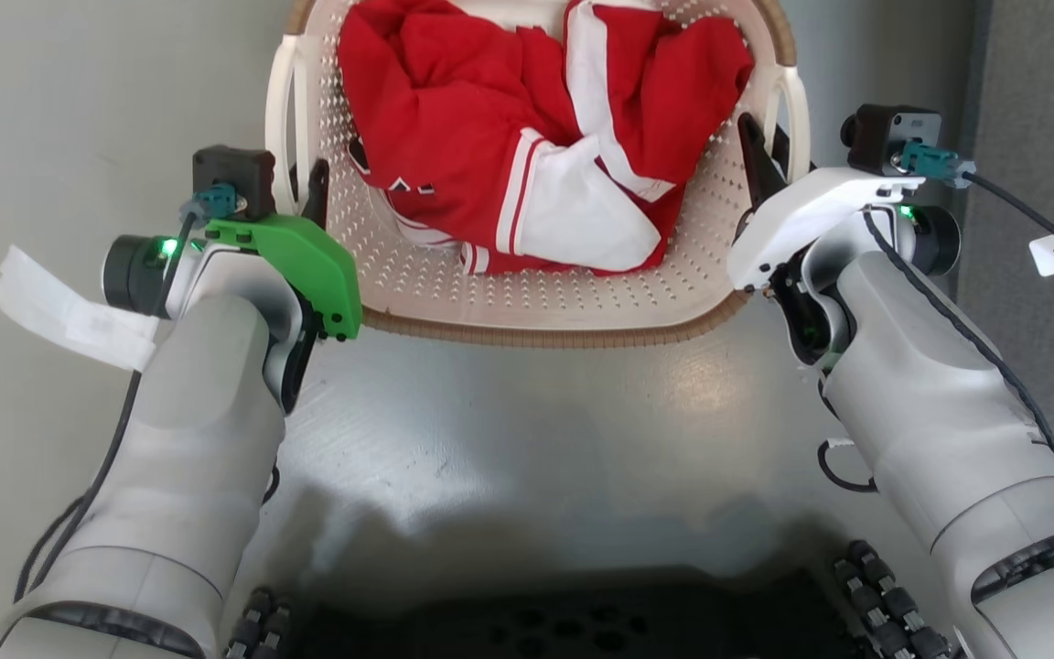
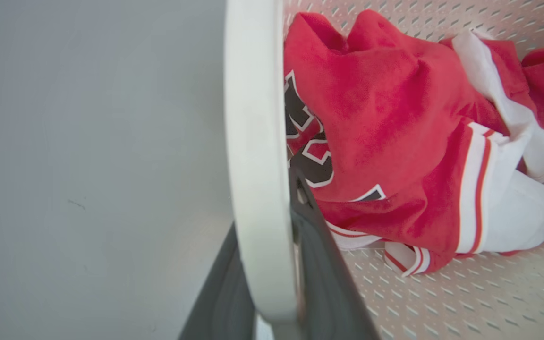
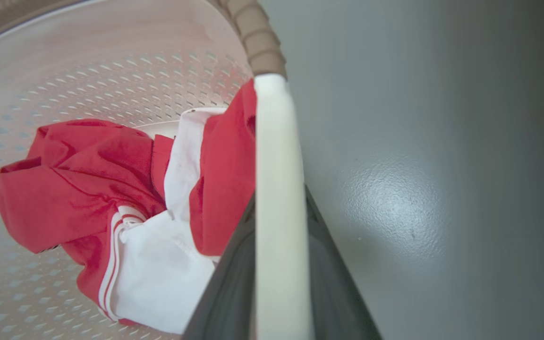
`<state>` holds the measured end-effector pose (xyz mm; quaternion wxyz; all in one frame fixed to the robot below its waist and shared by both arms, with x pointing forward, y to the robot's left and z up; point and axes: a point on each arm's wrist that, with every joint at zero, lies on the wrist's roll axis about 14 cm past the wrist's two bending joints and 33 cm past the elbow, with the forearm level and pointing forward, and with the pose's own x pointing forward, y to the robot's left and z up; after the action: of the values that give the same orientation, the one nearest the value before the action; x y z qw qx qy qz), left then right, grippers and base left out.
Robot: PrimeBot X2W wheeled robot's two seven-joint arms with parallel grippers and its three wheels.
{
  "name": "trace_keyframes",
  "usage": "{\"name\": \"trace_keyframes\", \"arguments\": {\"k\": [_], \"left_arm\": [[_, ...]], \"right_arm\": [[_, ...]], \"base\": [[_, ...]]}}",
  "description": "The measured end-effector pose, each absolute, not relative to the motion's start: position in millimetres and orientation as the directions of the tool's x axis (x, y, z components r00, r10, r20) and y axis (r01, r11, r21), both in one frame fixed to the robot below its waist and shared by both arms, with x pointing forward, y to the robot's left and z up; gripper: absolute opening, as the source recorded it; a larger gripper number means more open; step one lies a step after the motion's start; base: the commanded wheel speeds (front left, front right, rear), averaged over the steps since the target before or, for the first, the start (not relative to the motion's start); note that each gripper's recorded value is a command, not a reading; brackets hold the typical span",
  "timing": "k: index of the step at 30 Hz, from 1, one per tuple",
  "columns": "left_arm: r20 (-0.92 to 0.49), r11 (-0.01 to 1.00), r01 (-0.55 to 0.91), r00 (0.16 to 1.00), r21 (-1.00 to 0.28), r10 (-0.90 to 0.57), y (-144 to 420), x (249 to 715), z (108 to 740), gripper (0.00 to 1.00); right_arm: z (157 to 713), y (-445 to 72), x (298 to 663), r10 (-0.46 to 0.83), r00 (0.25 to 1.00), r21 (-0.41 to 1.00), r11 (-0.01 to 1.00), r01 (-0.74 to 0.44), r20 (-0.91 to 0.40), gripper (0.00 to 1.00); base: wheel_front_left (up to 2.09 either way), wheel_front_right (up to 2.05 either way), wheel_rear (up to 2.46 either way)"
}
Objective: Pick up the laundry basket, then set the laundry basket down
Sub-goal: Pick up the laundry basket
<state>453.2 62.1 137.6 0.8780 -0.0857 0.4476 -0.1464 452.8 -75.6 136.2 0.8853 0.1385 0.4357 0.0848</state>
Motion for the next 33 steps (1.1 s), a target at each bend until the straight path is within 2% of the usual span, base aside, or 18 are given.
{"name": "trace_keyframes", "arguments": {"k": [13, 33], "left_arm": [[-0.753, 0.947, 0.174, 0.574, -0.271, -0.321, 64, 445, 171, 0.00], [-0.798, 0.946, 0.140, 0.510, -0.292, -0.322, 67, 377, 220, 0.00]], "right_arm": [[172, -75, 453, 0.286, 0.621, 0.326, 0.944, -0.051, -0.730, 0.00], [221, -70, 385, 0.328, 0.535, 0.362, 0.931, -0.043, -0.778, 0.00]], "base": [[0.00, 0.00, 0.00], [0.00, 0.00, 0.00]]}}
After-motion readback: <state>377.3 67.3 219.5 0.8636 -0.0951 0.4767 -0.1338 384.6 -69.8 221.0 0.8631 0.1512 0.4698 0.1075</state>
